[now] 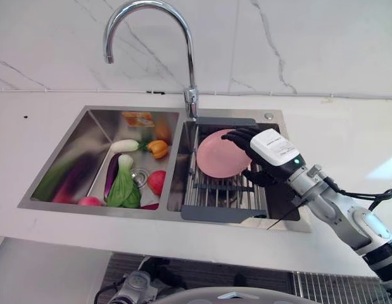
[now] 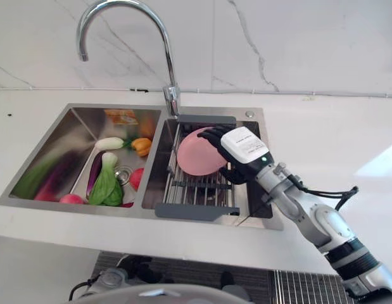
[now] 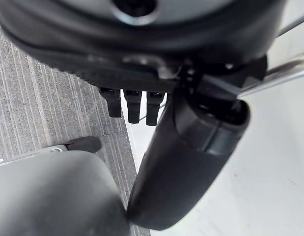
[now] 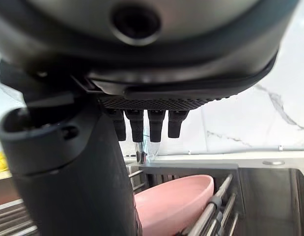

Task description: Place the dishes in the dishwasher.

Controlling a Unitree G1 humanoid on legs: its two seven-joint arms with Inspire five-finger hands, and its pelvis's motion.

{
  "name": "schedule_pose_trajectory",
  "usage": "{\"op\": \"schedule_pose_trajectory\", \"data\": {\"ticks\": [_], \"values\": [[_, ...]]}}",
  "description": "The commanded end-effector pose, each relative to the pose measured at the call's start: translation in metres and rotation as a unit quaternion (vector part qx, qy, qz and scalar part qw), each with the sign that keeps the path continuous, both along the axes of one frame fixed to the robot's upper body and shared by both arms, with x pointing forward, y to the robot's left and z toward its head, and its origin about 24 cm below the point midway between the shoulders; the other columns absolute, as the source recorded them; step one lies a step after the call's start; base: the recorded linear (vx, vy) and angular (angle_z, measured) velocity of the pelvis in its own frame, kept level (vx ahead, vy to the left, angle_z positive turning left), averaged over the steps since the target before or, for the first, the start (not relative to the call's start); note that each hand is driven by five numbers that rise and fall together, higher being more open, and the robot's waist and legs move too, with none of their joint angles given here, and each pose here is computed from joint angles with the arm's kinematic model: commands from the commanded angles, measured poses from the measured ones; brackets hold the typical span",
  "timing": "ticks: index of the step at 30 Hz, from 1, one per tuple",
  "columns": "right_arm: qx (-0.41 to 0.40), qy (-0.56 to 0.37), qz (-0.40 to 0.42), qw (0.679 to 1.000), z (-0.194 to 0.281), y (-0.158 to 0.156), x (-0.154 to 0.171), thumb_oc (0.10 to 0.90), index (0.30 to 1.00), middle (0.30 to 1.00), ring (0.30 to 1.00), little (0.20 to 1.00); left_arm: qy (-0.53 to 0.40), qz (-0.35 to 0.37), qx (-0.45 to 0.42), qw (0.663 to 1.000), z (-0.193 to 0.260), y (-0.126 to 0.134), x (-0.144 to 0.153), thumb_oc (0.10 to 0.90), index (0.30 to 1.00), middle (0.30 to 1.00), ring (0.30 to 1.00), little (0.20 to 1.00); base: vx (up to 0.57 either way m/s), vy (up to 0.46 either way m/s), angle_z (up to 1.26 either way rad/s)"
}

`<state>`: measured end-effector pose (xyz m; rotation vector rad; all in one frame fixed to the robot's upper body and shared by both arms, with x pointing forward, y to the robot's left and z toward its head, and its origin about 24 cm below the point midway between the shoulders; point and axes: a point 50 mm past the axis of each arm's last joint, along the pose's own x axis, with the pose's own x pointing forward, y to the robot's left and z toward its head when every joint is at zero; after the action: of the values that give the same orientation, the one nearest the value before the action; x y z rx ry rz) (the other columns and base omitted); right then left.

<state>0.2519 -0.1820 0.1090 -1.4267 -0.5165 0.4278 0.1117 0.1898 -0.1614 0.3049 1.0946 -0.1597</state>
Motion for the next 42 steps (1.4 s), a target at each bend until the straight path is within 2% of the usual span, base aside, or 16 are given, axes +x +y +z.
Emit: {"op": "schedule_pose_trajectory", "data": {"ticks": [1,9,13,16,21,29,30,31,35,42], "values": [[0.079,-0.060,0.039,0.994,0.034,0.017,0.003,0.800,0.900,0.900,0.900,0.900,0.014,-0.008,-0.012,1.000,-0.006,-0.030,-0.005,0.800,0.900,0.900,0.900,0.900,0.00,0.000,0.00],[0.067,-0.014,0.060,0.996,0.018,0.025,0.001,0.800,0.900,0.900,0.900,0.900,0.016,-0.015,-0.011,1.000,-0.006,-0.029,-0.006,0.800,0.900,0.900,0.900,0.900,0.00,0.000,0.00],[0.035,-0.039,0.057,0.997,0.014,0.026,0.006,0.800,0.900,0.900,0.900,0.900,0.014,-0.019,-0.009,1.000,-0.006,-0.029,-0.006,0.800,0.900,0.900,0.900,0.900,0.00,0.000,0.00],[-0.020,-0.070,0.052,0.996,0.012,0.026,0.014,0.800,0.900,0.900,0.900,0.900,0.007,-0.019,-0.004,1.000,-0.005,-0.029,-0.003,0.800,0.900,0.900,0.900,0.900,0.01,-0.001,0.00],[-0.053,-0.106,0.037,0.992,0.013,0.023,0.022,0.800,0.900,0.900,0.900,0.900,0.004,-0.016,-0.002,1.000,-0.005,-0.030,-0.002,0.800,0.900,0.900,0.900,0.900,0.00,0.000,0.00],[-0.139,-0.166,0.015,0.976,0.006,0.014,0.027,0.800,0.900,0.900,0.900,0.900,-0.018,-0.025,0.003,1.000,-0.002,-0.029,0.006,0.800,0.900,0.900,0.900,0.900,0.00,0.000,0.00],[-0.139,-0.166,0.015,0.976,0.006,0.014,0.027,0.690,0.735,0.735,0.735,0.735,-0.018,-0.025,0.003,1.000,-0.002,-0.029,0.005,0.800,0.900,0.900,0.900,0.900,0.00,0.000,0.00],[-0.145,-0.174,0.015,0.974,0.006,0.014,0.027,0.409,0.314,0.314,0.314,0.314,-0.020,-0.027,0.004,0.999,-0.002,-0.029,0.006,0.800,0.900,0.900,0.900,0.900,0.00,0.000,0.00],[-0.175,-0.214,0.004,0.961,0.009,0.009,0.028,0.400,0.300,0.300,0.300,0.300,-0.032,-0.032,0.008,0.999,0.001,-0.026,0.010,0.800,0.900,0.900,0.900,0.900,0.00,0.000,0.00],[-0.159,-0.249,0.002,0.955,0.018,0.010,0.027,0.400,0.300,0.300,0.300,0.300,-0.039,-0.035,0.012,0.999,0.002,-0.024,0.010,0.800,0.900,0.900,0.900,0.900,0.00,0.000,0.00]]}}
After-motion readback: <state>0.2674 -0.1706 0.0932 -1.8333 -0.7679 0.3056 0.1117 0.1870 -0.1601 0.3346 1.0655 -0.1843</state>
